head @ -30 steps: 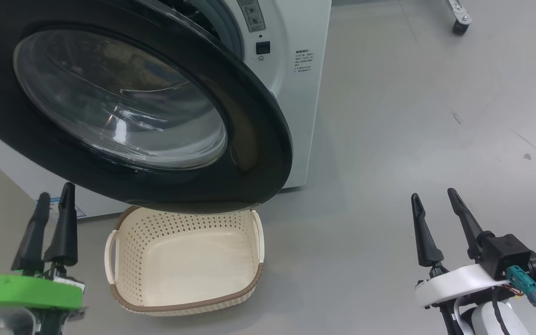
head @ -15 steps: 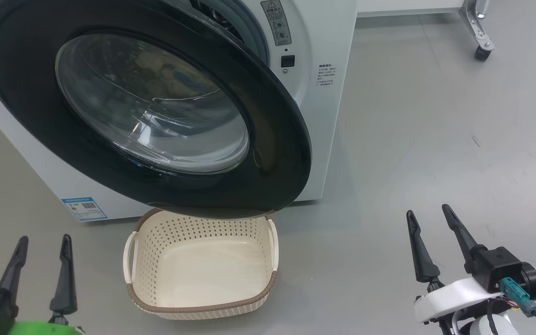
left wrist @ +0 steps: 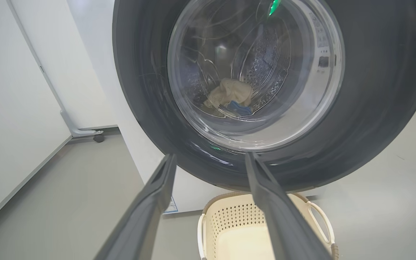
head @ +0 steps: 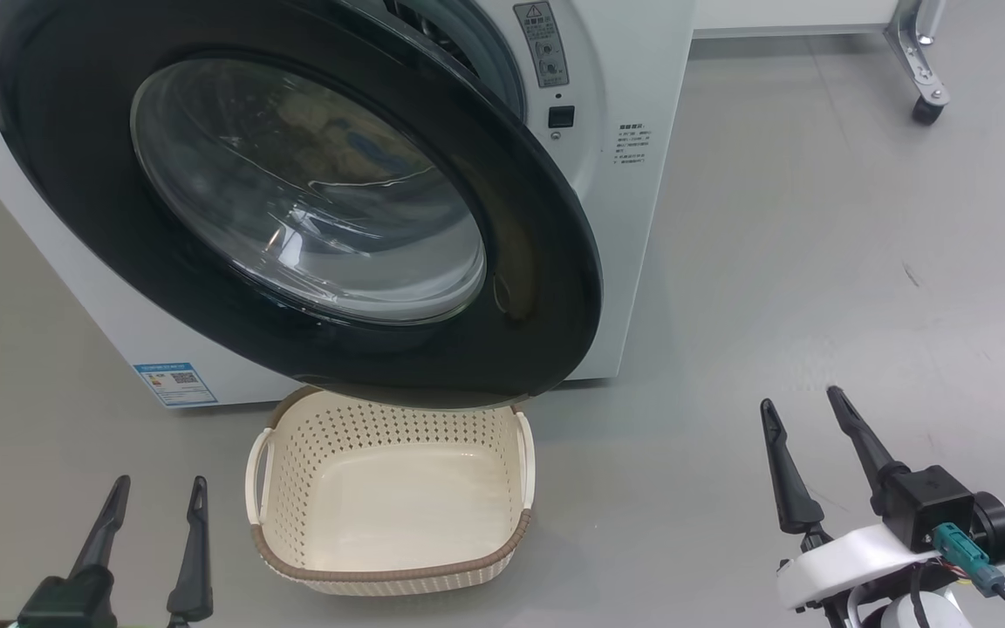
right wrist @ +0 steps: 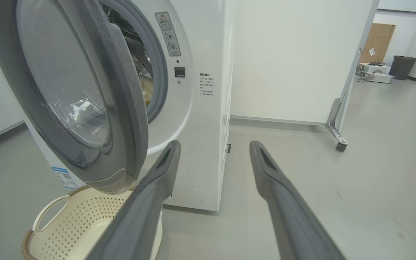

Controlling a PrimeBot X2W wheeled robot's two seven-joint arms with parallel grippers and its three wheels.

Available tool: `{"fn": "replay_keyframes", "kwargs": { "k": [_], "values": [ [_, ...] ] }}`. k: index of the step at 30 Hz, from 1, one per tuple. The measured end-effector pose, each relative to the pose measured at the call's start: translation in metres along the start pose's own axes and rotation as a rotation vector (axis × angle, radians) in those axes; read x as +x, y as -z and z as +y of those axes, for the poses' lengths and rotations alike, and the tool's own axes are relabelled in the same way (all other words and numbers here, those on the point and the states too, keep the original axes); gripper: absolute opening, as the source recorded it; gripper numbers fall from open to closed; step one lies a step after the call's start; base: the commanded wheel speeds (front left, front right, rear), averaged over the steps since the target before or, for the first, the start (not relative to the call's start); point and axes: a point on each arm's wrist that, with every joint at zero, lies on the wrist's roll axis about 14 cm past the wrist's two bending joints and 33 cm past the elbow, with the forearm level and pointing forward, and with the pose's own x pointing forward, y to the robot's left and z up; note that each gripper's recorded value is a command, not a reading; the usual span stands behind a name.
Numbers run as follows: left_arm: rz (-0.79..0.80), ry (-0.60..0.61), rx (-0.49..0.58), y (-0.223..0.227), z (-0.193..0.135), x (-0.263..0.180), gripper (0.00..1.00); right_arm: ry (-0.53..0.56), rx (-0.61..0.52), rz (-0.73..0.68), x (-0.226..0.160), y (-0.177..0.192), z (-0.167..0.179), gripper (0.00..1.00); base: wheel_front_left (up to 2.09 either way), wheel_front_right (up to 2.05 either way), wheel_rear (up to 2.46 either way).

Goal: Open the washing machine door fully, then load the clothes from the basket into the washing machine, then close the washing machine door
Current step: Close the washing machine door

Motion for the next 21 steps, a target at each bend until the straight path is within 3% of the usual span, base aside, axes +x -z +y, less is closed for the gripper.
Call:
{"fn": "replay_keyframes", "kwargs": {
  "k": [9,10,11,12,13,21],
  "values": [
    [-0.005,-0.023,-0.011,0.0011,-0.0023,-0.0028,1.0,-0.015,-0.007,-0.004,0.0012,-0.0012,0.0042,1.0,0.0,0.0,0.0],
    [-0.007,-0.023,-0.009,0.0006,-0.0026,-0.0032,1.0,-0.016,-0.007,-0.005,0.0013,-0.0016,0.0046,0.91,0.0,0.0,0.0],
    [-0.008,-0.024,-0.008,0.0003,-0.0025,-0.0035,1.0,-0.017,-0.007,-0.005,0.0014,-0.0017,0.005,0.6,0.0,0.0,0.0],
    [-0.01,-0.025,-0.008,0.0,-0.0024,-0.0037,1.0,-0.018,-0.007,-0.006,0.0014,-0.0019,0.0052,0.16,0.0,0.0,0.0],
    [-0.012,-0.025,-0.006,-0.0004,-0.0024,-0.0039,1.0,-0.019,-0.007,-0.007,0.0014,-0.0023,0.0055,0.0,0.0,0.0,0.0],
    [-0.023,-0.038,-0.01,-0.0032,-0.0008,-0.0052,1.0,-0.02,-0.007,-0.003,-0.0016,-0.0012,0.0066,0.0,0.0,0.0,0.0]
  ]
}}
